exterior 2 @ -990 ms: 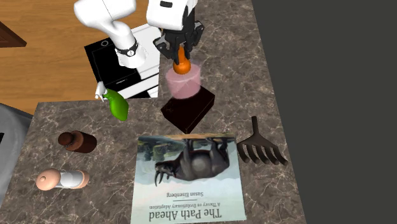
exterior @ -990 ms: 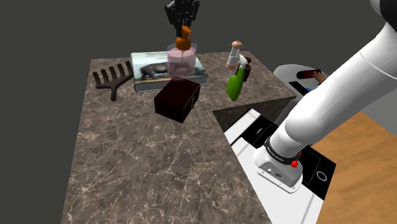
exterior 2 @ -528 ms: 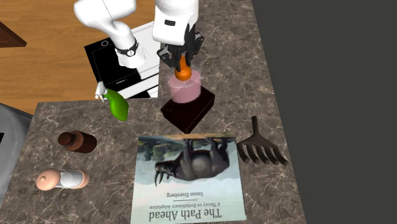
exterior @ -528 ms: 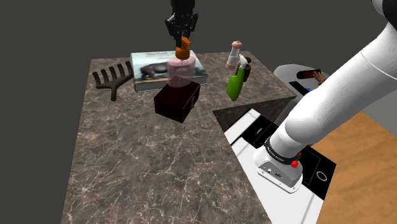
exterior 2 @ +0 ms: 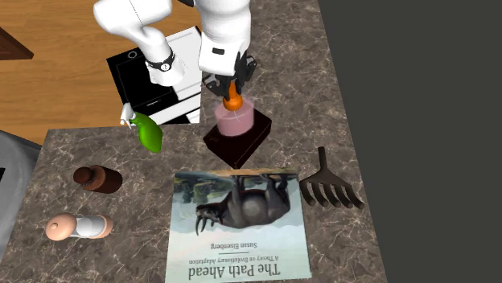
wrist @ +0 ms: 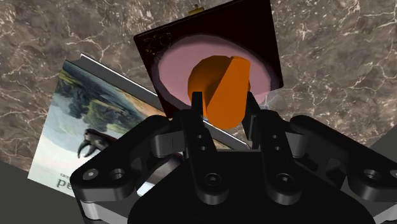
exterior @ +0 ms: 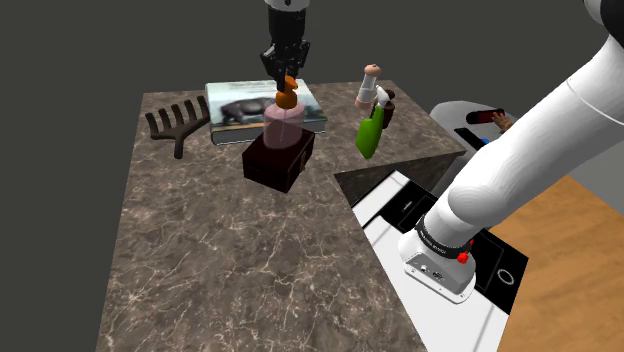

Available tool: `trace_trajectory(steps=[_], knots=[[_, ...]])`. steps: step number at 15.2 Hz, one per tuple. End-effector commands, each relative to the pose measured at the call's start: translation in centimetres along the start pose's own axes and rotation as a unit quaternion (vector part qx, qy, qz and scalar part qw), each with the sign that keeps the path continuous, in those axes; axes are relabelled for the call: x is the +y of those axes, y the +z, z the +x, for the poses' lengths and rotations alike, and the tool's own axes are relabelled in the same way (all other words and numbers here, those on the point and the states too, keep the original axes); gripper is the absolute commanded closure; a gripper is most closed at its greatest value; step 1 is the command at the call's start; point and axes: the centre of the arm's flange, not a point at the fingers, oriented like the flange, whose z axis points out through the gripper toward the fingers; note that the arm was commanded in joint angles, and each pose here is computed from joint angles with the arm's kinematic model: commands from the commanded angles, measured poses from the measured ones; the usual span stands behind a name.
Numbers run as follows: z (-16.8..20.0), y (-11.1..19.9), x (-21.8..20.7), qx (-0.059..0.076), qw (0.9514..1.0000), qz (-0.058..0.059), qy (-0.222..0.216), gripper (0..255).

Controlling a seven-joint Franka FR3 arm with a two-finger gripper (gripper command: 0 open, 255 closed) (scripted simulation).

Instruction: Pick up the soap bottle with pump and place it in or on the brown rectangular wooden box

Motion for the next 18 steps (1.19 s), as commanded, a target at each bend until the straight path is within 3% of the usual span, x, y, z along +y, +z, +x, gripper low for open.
trace_trajectory(steps=[1, 9, 10, 15, 18], knots=[[0.0, 1.0, 0.0, 0.0, 1.0, 0.0, 0.0, 255], [0.0, 1.0, 0.0, 0.0, 1.0, 0.0, 0.0, 255], [0.0, 1.0, 0.0, 0.0, 1.0, 0.0, 0.0, 0], [0.0, 1.0, 0.0, 0.0, 1.0, 0.0, 0.0, 0], [0.0, -2.9, 0.0, 0.0, 1.0, 0.0, 0.0, 0]])
